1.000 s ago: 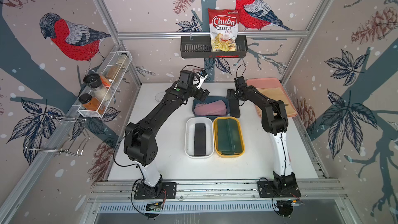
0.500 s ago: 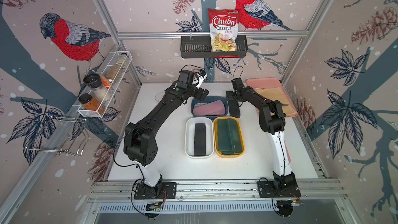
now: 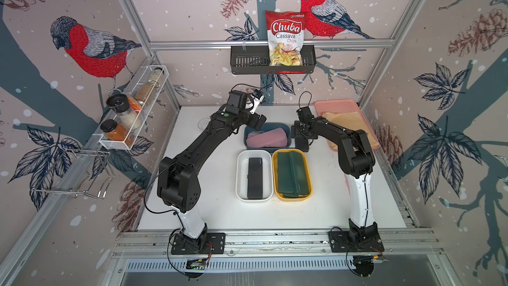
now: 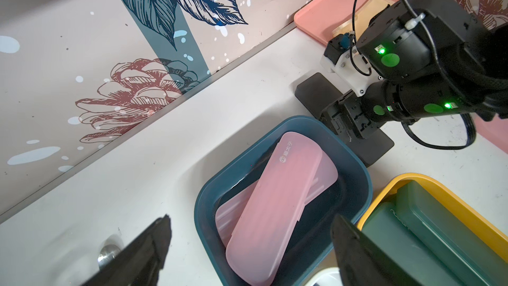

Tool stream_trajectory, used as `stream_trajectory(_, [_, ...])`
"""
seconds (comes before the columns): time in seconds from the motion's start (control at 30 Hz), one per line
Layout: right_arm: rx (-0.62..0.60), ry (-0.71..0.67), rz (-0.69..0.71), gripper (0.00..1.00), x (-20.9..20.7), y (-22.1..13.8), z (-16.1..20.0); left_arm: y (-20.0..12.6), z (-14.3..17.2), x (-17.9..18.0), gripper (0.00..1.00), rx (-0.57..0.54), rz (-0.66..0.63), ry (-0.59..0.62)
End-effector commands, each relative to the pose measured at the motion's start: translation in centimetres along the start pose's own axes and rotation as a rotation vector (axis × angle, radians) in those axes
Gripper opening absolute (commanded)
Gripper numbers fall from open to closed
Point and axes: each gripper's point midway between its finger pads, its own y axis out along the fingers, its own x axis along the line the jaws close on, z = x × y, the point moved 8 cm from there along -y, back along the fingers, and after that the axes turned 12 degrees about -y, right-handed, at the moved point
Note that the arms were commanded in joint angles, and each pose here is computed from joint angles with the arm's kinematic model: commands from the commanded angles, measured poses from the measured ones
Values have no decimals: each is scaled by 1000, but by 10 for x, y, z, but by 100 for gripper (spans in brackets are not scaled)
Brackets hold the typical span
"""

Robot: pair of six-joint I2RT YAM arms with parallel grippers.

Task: Place the pencil cases by color into the storage box
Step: Pick up the pencil case from the center of the board.

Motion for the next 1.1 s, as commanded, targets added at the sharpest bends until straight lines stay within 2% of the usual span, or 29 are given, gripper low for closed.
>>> stream_trajectory(0.0, [40,7,13,88,0,-4,12,-5,-5,-1,95,-38,3,-9])
stream_trajectory(0.17, [34,13,26,74,-2,-4,10,-10,-4,0,95,-43,-4,-19])
stream_trajectory(0.37, [25,13,30,66,-4,-6,7,-17,-4,0,94,-67,-28,-47])
stream_trajectory(0.67, [-30,5,40,61,-14,-23,0,-26,-4,3,95,-38,-69,-144])
stream_trajectory(1.07, [-134,-36,38,60,-27,-66,-1,-46,6,5,95,-66,-95,-224])
